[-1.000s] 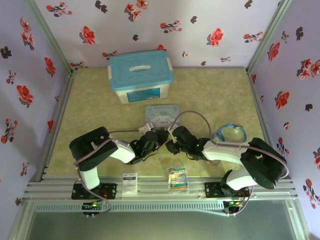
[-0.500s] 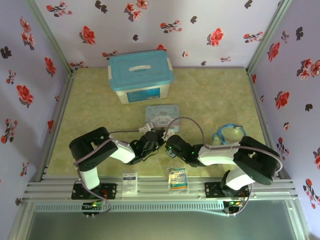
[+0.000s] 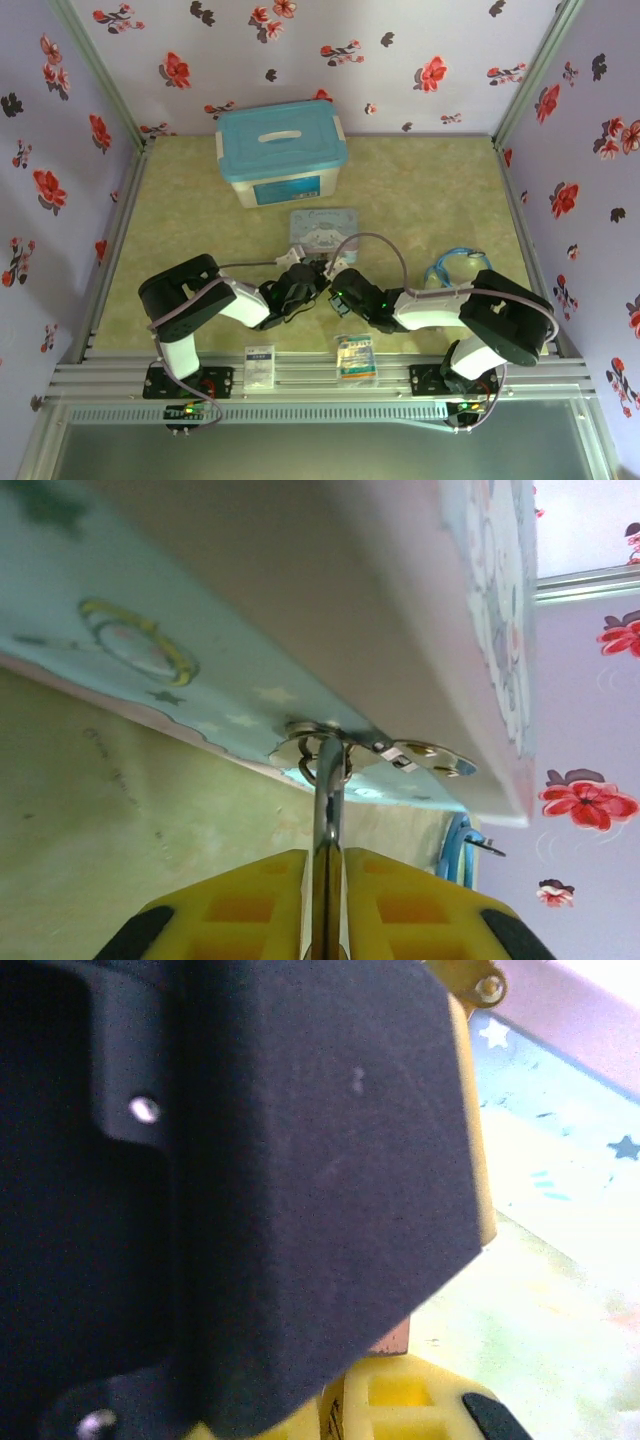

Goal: Unlock a padlock with a key

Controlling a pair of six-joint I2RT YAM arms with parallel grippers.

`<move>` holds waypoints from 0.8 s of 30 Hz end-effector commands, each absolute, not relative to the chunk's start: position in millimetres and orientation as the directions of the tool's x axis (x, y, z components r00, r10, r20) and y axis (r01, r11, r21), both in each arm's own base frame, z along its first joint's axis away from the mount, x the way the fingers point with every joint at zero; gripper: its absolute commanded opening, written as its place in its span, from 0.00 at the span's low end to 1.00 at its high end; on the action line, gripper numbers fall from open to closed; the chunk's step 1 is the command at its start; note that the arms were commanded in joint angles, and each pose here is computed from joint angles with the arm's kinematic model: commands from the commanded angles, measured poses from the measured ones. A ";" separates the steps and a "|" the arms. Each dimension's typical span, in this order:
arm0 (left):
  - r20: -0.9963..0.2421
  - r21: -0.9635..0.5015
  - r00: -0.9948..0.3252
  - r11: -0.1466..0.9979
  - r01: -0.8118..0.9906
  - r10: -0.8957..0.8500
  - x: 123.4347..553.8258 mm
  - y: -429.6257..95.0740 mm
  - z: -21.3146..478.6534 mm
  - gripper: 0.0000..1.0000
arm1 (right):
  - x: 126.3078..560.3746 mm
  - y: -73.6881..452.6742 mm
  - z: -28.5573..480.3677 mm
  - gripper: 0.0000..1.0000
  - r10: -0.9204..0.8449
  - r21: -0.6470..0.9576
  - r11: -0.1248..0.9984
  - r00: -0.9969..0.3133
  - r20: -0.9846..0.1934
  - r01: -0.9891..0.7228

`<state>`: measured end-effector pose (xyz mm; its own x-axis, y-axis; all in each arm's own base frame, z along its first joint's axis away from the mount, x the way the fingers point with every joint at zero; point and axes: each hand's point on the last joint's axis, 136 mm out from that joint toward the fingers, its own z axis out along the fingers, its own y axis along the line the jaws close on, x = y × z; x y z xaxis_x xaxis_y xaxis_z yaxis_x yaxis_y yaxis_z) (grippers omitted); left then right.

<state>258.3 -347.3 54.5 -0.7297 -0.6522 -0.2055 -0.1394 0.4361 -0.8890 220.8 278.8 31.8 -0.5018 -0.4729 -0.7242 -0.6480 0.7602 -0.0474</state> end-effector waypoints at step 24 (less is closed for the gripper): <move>-0.276 -0.824 -0.793 0.559 -0.096 -0.543 242.3 -349.8 48.3 0.23 | 204.6 292.3 16.2 0.00 -0.166 0.477 0.709 -0.781 -0.603 -0.519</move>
<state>245.4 -345.6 40.3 -0.7801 -0.5739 -0.2493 -0.1261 0.5344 -0.8358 201.4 292.1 20.3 -0.7552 -0.1959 -0.6256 -0.5550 0.6989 0.4511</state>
